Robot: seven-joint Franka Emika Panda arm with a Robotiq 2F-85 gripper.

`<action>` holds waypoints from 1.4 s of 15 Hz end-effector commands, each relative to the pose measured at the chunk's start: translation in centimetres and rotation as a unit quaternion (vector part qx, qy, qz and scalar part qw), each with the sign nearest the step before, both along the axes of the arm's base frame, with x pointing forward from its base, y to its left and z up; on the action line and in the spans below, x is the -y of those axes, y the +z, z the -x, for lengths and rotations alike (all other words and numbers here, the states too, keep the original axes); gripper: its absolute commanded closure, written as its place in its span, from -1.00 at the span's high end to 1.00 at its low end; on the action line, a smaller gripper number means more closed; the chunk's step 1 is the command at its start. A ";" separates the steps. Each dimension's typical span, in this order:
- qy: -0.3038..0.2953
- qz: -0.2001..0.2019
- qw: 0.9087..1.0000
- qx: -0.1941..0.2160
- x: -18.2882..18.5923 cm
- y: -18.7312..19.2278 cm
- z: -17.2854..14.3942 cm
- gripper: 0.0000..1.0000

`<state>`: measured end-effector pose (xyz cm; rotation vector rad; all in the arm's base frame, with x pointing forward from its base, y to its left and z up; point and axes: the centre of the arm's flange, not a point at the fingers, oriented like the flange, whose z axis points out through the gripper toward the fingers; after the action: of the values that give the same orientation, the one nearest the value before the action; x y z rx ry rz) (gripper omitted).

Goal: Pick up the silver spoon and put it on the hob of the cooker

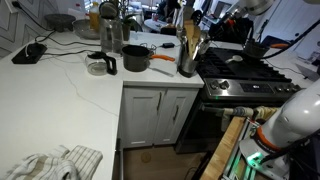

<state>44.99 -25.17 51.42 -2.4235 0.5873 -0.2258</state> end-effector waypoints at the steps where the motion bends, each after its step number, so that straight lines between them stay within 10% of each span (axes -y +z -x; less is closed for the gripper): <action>1: 0.005 0.006 1.000 -0.010 0.2 0.7 0.3 -0.98; 21: 0.049 0.072 0.995 0.039 -2.4 16.7 4.9 -0.98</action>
<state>41.51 -23.33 65.78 -2.5360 0.4337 -0.3270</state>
